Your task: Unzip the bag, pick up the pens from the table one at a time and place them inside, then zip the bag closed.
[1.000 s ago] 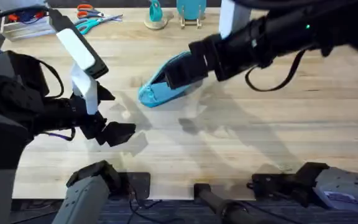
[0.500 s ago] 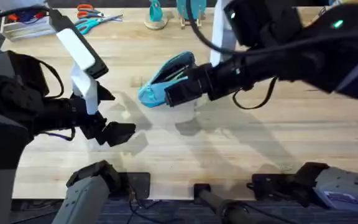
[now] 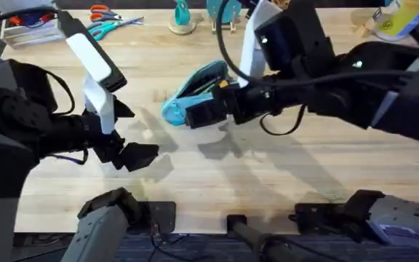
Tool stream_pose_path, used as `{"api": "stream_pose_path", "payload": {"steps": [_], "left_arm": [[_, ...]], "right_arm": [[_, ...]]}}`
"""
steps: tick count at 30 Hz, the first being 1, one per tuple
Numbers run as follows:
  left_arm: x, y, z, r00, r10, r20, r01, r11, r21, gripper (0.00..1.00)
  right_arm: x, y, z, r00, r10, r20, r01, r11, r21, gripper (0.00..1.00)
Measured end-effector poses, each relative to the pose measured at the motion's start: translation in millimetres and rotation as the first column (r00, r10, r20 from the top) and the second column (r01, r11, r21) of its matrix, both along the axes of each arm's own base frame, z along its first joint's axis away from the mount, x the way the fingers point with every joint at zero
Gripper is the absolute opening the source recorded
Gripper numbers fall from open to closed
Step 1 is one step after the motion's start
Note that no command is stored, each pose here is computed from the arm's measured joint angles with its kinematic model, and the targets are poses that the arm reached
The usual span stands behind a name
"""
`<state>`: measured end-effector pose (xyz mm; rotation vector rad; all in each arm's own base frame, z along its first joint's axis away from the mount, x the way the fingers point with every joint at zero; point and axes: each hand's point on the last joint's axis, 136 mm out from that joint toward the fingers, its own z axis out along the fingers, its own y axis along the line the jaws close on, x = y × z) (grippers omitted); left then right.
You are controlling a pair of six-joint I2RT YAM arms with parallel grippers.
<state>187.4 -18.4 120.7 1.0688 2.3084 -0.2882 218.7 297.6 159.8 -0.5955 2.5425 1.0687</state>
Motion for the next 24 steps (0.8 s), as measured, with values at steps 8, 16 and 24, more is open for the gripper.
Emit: {"api": "stream_pose_path", "payload": {"steps": [8, 16, 24], "left_arm": [[0.0, -0.1, 0, 1.0, 0.0, 0.0, 0.0, 1.0, 0.0, 0.993], [0.0, 0.1, 0, 1.0, 0.0, 0.0, 0.0, 1.0, 0.0, 0.993], [0.0, 0.0, 0, 1.0, 0.0, 0.0, 0.0, 1.0, 0.0, 0.993]], "right_arm": [[-3, 16, 1, 0.995, -0.005, 0.104, 0.009, 0.999, -0.036, 0.995], [-2, 26, 3, 0.984, -0.05, 0.174, 0.061, 0.996, -0.058, 0.996], [2, 28, -8, 0.982, -0.09, 0.165, 0.105, 0.991, -0.083, 0.996]]}}
